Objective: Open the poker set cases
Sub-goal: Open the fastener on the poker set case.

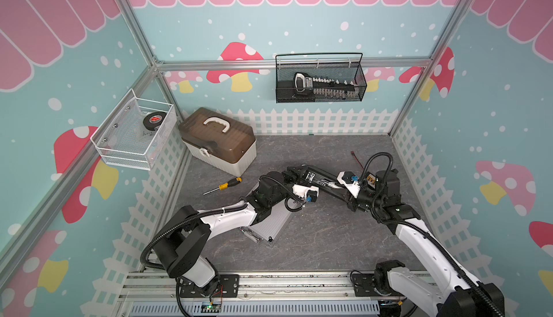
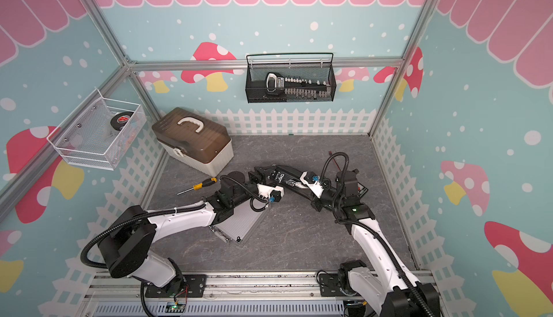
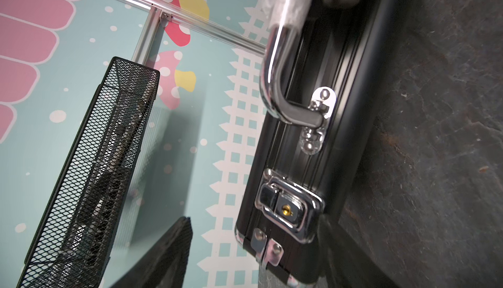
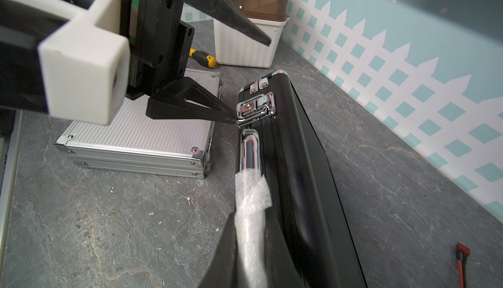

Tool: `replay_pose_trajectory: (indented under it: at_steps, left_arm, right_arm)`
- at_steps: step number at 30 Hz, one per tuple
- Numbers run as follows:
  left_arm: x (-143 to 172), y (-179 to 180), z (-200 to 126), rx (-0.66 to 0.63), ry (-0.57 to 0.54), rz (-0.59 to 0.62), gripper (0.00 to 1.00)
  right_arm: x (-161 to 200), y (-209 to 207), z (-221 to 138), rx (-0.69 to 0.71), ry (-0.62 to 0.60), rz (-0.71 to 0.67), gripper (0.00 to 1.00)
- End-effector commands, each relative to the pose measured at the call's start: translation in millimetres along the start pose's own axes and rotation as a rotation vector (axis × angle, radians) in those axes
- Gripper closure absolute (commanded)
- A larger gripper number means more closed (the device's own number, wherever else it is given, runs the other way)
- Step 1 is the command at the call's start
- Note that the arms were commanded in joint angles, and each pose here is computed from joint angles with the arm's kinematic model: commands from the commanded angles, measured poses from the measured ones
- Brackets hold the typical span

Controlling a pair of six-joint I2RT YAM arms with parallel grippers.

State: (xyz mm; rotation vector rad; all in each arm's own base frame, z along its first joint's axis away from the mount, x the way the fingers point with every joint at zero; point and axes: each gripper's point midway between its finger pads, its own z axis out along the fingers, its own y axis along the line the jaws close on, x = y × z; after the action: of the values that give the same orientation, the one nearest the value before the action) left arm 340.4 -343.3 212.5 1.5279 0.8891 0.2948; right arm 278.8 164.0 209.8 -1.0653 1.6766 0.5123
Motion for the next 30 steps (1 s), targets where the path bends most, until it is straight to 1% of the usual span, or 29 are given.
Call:
replay_pose_trajectory:
  at_steps: [1, 5, 13, 20, 24, 30]
  left_arm:
    - [-5.2, 16.1, 1.4, -0.055, -0.008, 0.032, 0.27]
    - [-4.2, 16.7, 2.8, -0.058, -0.003, 0.036, 0.28]
    - [-2.9, 28.2, 1.8, -0.123, 0.007, 0.044, 0.29]
    - [-3.8, 37.2, 0.7, -0.165, 0.01, 0.052, 0.3]
    - [-3.7, 39.7, 1.0, -0.179, 0.013, 0.056, 0.31]
    - [-1.5, 36.7, 3.9, -0.173, 0.02, 0.097, 0.31]
  right_arm:
    - [-35.6, 2.2, -3.5, -0.036, -0.112, -0.073, 0.95]
    - [-35.1, 3.6, -3.3, -0.042, -0.113, -0.067, 0.95]
    - [-32.0, 7.5, -2.5, -0.063, -0.099, -0.056, 0.96]
    - [-21.9, 19.4, 3.3, -0.1, -0.056, -0.05, 0.96]
    - [-19.9, 25.2, 5.3, -0.12, -0.055, -0.032, 0.97]
    - [-20.8, 31.0, 4.3, -0.139, -0.063, -0.017, 0.97]
